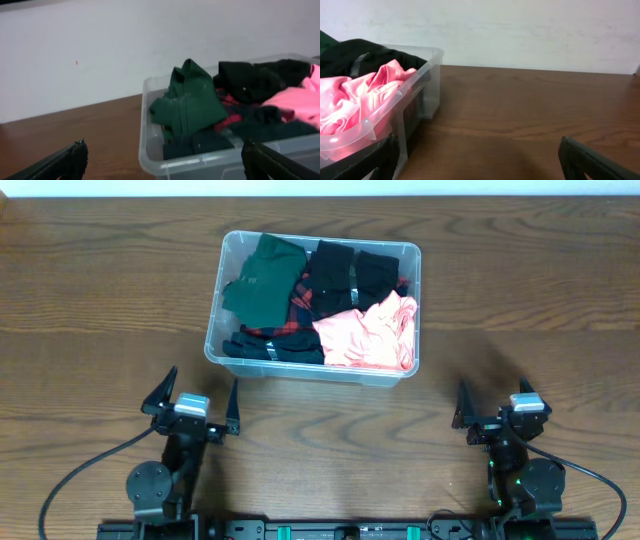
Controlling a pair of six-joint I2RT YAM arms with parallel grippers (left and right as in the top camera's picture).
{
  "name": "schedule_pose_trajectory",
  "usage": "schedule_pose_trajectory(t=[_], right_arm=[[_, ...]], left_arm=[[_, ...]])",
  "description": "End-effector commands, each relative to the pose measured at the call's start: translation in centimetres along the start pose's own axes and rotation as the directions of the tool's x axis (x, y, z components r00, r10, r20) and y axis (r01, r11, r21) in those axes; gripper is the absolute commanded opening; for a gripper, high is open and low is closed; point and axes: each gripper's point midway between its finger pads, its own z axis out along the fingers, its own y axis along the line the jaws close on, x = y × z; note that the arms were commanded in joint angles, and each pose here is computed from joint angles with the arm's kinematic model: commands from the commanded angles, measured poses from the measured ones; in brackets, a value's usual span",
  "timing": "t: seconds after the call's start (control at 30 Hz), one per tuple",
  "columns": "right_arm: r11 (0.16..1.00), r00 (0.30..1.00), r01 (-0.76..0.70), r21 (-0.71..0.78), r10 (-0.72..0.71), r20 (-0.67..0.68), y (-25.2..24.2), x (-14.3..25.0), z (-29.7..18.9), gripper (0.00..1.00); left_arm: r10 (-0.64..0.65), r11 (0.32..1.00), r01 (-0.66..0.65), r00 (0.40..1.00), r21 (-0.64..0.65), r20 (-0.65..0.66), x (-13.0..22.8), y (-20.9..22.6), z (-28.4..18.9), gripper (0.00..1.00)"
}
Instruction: Pack container
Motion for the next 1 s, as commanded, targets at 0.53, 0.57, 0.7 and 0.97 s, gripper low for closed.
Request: schedule_pose_trajectory(t=[0.53,0.57,0.7,0.97], right_arm=[[1.0,1.0,-0.008,0.019,0.008,0.001,-0.4,0.1,0.0,0.99],[1.0,1.0,-0.008,0.019,0.008,0.001,-0.4,0.1,0.0,0.99],[1.0,1.0,-0.008,0.019,0.008,0.001,-0.4,0.1,0.0,0.99],[1.0,1.0,-0.008,0.019,0.008,0.001,-0.4,0.1,0.0,0.99]], left_arm=[[-0.284,0.943,0.255,0.952,-0.211,-0.118,6.4,2.4,-0.6,0.98],[-0.284,0.943,0.254,0.952,-0.215,-0.118,6.4,2.5,-0.6,0.98],[-0.283,0.942,0.253,0.952,-0.221,-0.116,6.4,2.6,-0.6,0.98],[-0.284,0.942,0.253,0.952,-0.221,-0.118,6.4,2.6,-0.6,0.98]])
